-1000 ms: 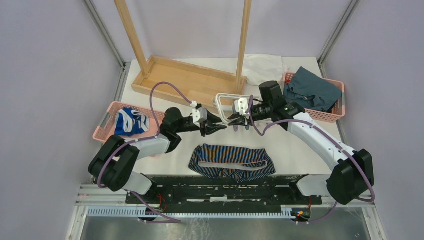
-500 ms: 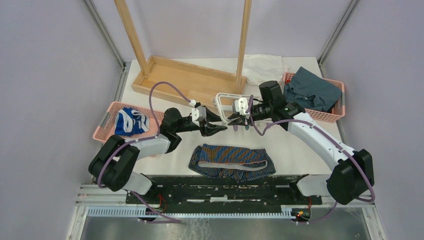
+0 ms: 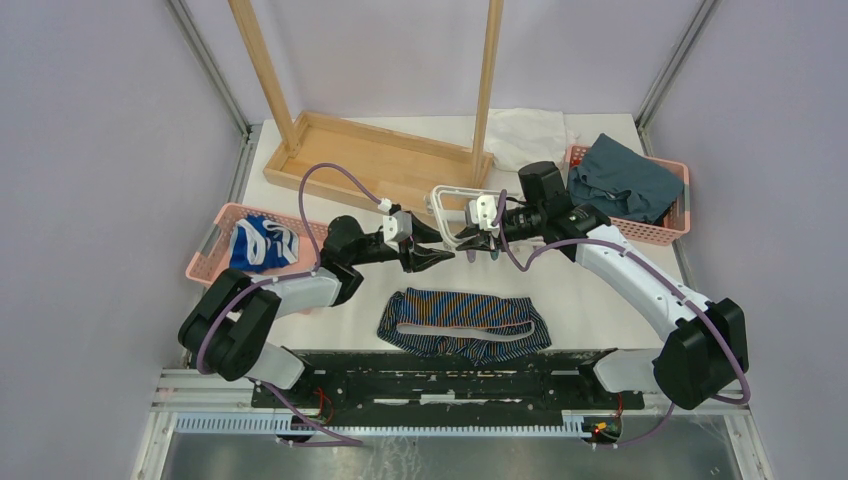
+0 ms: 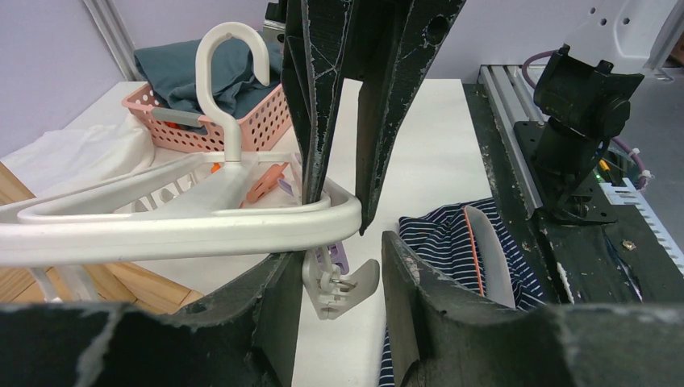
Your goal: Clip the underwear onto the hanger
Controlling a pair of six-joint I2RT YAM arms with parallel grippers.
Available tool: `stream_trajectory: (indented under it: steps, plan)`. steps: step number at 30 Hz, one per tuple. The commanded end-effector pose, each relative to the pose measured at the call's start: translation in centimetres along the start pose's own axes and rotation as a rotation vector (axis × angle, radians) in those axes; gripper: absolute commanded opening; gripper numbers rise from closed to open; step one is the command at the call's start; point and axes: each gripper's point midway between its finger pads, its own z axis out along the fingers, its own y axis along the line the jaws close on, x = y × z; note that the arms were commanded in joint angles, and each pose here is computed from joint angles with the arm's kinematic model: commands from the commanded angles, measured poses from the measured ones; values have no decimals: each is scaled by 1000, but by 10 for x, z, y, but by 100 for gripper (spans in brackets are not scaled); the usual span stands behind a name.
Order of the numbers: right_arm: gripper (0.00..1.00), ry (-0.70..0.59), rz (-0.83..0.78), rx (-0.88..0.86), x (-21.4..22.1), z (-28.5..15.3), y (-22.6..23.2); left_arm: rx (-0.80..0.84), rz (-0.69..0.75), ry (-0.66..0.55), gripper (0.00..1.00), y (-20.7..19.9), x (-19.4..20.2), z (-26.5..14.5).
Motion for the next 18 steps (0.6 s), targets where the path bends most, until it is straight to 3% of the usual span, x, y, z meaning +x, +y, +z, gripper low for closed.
stream_trajectory:
  steps: [1,18]
  plan:
    - [0,-64,-71,12,-22,-4,-7,13,18,-41,47,2,-16,4]
    - [0,-64,-72,13,-22,-4,-7,9,19,-14,49,4,-7,4]
